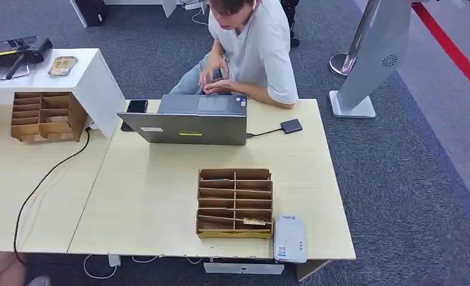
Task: Pass the card to the sensor for recognition and then transmit it.
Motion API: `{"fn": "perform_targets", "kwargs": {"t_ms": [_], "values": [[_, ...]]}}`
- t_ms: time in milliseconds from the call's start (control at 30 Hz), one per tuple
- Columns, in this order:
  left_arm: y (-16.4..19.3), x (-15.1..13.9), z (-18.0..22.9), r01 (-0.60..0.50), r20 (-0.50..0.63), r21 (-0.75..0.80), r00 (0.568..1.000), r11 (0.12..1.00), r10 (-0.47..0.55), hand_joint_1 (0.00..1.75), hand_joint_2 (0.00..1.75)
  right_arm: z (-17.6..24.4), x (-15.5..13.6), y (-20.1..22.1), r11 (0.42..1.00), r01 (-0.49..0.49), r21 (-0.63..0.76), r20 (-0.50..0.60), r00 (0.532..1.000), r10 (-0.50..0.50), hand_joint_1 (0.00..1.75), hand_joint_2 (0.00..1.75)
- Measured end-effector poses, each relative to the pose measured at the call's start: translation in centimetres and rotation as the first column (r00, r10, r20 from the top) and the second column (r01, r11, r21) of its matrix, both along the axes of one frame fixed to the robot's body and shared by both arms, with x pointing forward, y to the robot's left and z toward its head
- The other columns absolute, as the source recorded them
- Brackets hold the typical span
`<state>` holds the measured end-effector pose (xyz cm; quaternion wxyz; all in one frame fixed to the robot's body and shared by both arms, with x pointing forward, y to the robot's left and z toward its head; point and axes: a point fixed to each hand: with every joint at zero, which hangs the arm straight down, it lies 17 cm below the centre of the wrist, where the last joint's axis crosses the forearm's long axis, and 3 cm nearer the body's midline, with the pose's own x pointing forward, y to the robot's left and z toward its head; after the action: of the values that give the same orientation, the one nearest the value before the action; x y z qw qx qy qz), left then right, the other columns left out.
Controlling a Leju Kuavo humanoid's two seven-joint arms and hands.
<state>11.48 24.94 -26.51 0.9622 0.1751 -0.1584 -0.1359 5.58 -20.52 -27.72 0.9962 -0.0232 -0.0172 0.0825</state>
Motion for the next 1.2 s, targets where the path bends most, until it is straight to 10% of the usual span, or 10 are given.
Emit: {"fn": "perform_targets", "kwargs": {"t_ms": [1200], "values": [[-0.4,-0.6,-0.2,-0.046,-0.023,-0.035,0.999,0.998,0.045,0.0,0.0,0.1,-0.1,-0.4,0.967,-0.243,-0.073,-0.009,0.97,0.242,0.0,0.0]]}}
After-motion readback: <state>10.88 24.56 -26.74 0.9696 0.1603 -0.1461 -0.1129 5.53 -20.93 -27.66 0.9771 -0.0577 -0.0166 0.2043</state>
